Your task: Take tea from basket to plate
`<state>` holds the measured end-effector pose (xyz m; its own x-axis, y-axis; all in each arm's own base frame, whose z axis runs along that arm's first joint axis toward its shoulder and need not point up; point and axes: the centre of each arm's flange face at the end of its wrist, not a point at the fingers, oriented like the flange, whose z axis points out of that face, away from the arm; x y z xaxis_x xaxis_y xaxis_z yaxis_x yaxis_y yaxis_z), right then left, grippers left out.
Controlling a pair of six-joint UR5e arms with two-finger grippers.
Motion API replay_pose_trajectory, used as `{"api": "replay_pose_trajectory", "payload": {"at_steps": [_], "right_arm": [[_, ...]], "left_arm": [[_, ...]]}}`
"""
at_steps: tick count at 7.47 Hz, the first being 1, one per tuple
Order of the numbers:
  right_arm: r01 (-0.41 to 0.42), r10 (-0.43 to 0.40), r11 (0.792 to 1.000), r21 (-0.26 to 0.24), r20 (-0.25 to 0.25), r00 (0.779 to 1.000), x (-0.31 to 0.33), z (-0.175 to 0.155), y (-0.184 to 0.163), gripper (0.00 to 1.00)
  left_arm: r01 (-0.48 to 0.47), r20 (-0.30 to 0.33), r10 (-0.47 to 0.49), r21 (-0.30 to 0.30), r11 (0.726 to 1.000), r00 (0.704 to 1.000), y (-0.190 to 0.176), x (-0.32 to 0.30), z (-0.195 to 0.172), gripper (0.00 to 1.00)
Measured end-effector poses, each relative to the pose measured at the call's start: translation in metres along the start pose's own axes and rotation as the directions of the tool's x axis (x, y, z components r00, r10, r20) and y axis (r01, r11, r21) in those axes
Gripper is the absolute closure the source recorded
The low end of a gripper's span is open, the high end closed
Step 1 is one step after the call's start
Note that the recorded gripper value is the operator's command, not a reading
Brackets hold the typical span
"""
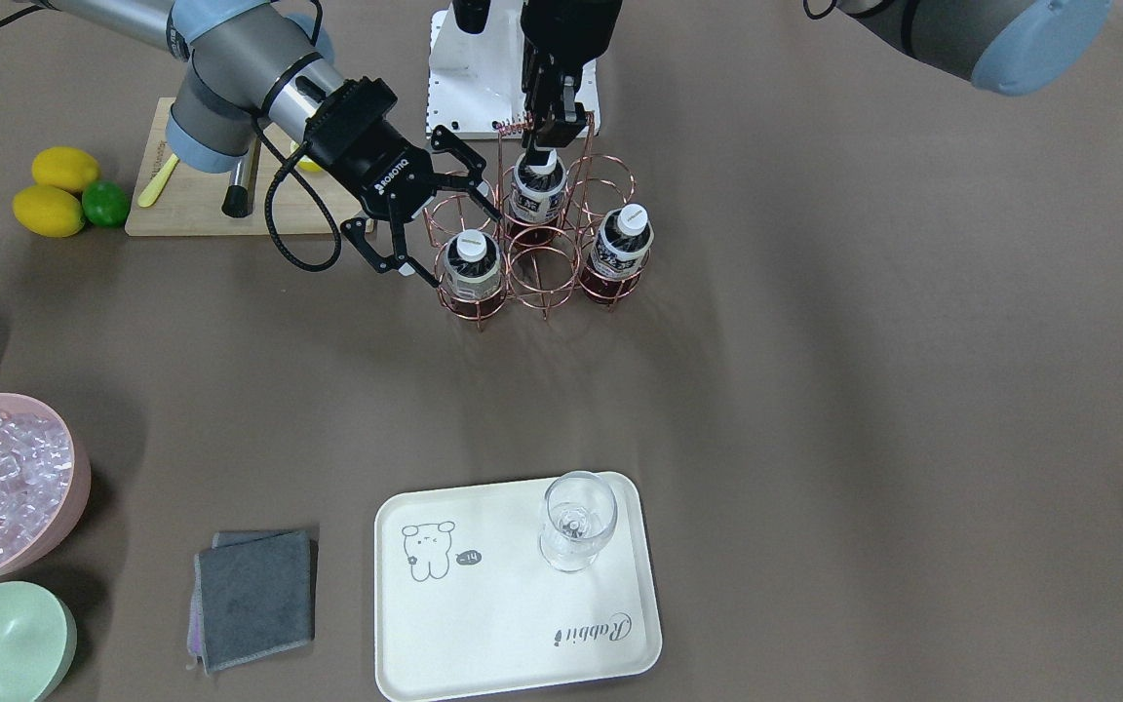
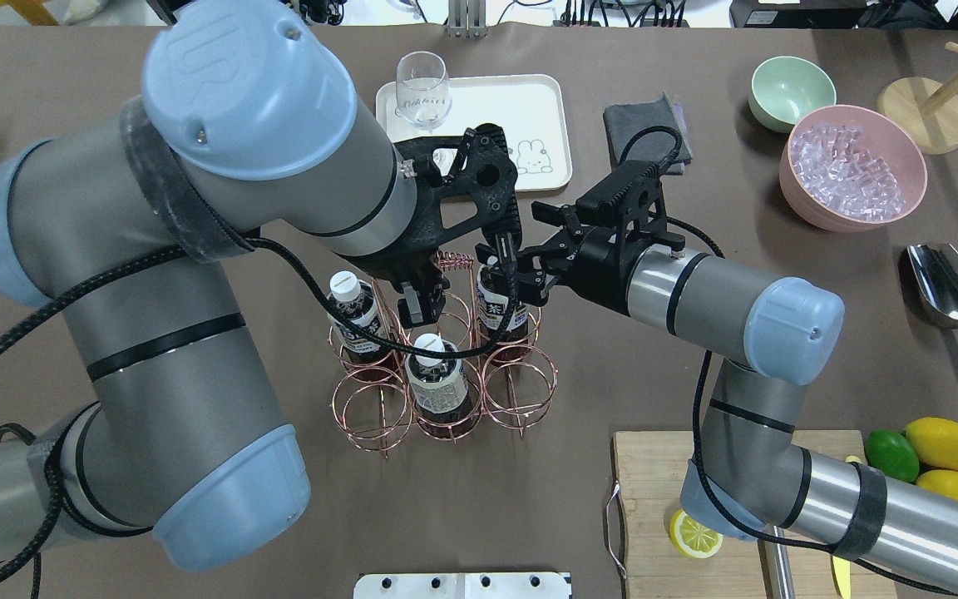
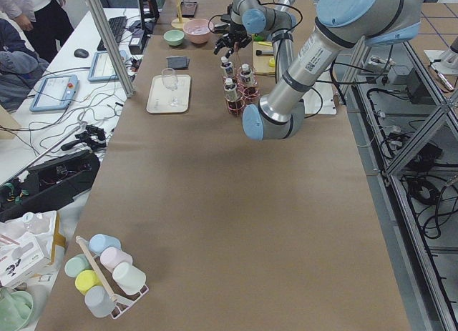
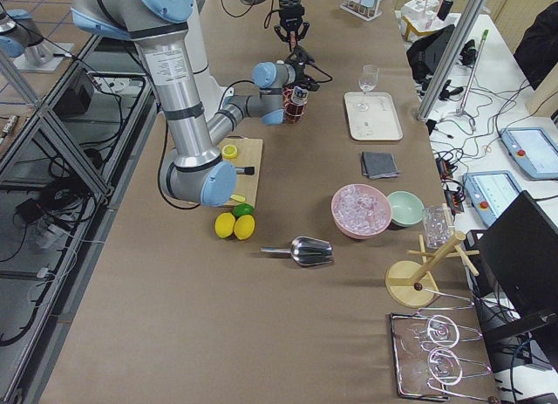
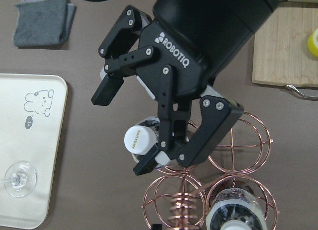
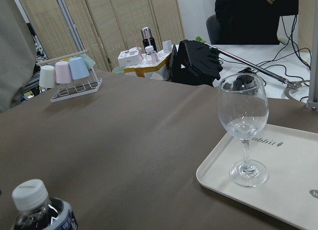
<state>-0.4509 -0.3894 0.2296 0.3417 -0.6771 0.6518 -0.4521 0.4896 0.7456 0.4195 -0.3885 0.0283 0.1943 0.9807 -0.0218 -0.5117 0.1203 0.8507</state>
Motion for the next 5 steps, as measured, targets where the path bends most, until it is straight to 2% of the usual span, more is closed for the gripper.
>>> {"api": "replay_pose_trajectory", "payload": {"at_steps": [3, 4, 5], "right_arm": [[0.001, -0.002, 1.000, -0.009, -0.004, 1.000, -0.0008, 0.0017, 0.0033, 0.02], [0.000, 0.000, 1.000, -0.015, -0.004, 1.000, -0.0024, 0.0027, 0.0060, 0.08], [-0.001, 0.001, 1.000, -0.018, -0.004, 1.000, -0.0041, 0.0033, 0.0081, 0.24]], "left_arm": [[0.001, 0.005, -0.001, 0.000, 1.000, 1.000, 0.0001, -0.0005, -0.0006, 1.00], [0.001, 0.006, -0.001, 0.000, 1.000, 1.000, 0.0002, -0.0007, -0.0006, 1.00], [0.001, 0.006, -0.001, 0.000, 1.000, 1.000, 0.0006, -0.0009, -0.0005, 1.00]]}}
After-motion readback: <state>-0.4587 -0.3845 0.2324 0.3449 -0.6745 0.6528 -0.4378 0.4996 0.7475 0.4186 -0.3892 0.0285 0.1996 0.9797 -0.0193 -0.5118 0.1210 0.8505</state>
